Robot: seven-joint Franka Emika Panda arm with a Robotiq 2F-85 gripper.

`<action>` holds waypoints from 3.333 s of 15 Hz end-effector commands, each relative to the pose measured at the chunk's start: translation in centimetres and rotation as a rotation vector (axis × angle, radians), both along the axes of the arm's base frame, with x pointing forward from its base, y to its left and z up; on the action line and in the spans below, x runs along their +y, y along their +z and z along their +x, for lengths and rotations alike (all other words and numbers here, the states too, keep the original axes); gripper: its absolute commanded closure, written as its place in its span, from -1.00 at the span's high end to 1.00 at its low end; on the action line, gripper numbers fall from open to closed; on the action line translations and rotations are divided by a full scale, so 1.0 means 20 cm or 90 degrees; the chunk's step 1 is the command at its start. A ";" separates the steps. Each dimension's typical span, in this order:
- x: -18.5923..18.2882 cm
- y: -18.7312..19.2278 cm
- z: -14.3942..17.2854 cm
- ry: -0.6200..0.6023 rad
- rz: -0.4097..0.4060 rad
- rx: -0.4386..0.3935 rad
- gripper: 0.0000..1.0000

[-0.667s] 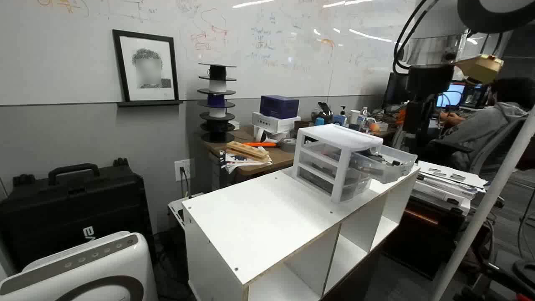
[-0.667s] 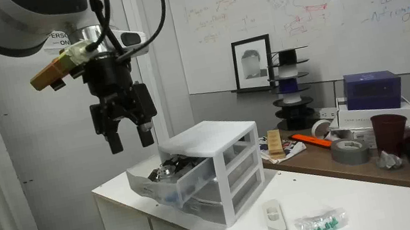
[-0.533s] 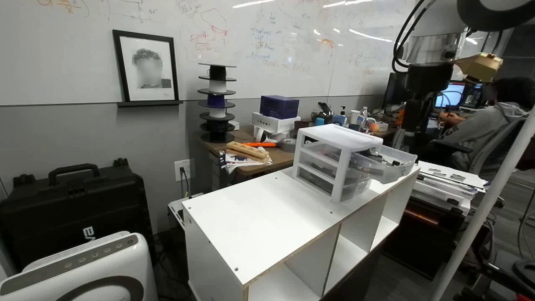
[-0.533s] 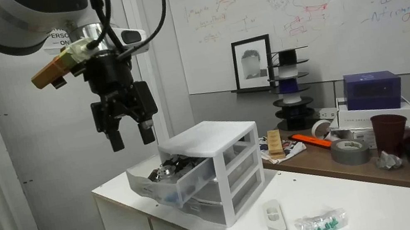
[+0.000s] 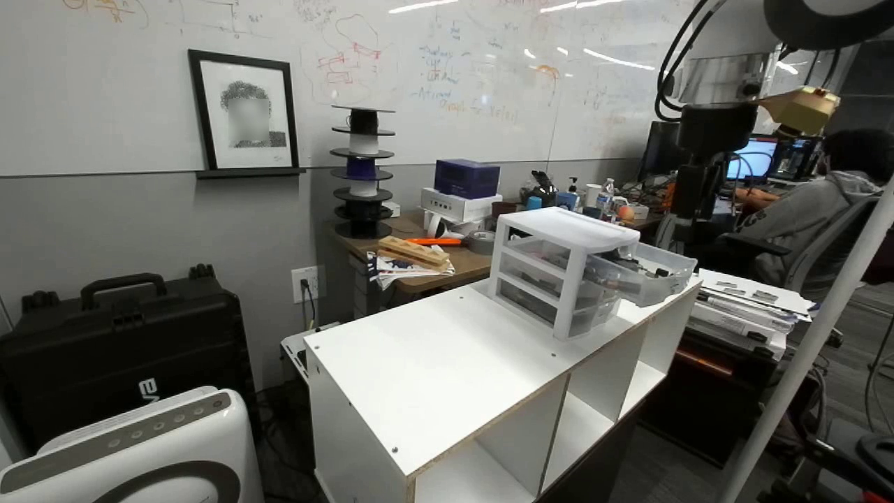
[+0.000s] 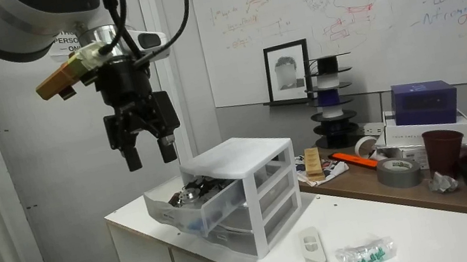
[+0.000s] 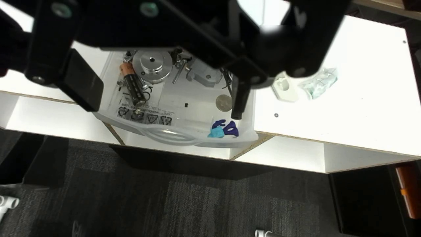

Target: Pick up the objects from the table, put them in the drawer and close the drawer.

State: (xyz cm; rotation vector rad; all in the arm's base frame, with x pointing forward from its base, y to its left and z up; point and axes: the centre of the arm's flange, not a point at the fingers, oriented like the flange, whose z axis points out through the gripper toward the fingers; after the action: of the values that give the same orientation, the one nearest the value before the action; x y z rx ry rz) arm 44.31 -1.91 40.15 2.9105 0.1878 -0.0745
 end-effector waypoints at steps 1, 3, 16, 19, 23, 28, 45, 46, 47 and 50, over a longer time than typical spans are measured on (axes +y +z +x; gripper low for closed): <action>0.00 0.00 0.00 0.000 0.000 0.000 1.00; -0.01 0.01 0.01 0.012 -0.002 -0.004 1.00; -0.85 0.24 0.59 0.173 0.061 -0.056 1.00; -0.94 0.00 0.74 0.227 0.102 -0.028 1.00; -1.00 -0.26 0.84 0.316 0.114 0.021 1.00; -1.11 -0.35 0.78 0.427 0.088 0.043 1.00; -1.38 -0.85 0.76 0.182 0.054 0.016 1.00; -1.39 -0.82 0.73 0.156 0.050 0.014 1.00; -1.41 -0.80 0.70 0.128 0.043 0.011 1.00; -1.47 -0.79 0.67 0.067 0.041 0.011 1.00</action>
State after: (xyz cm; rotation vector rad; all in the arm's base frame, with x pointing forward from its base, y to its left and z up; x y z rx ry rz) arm 58.26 -30.75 23.15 2.9603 0.4836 -0.0704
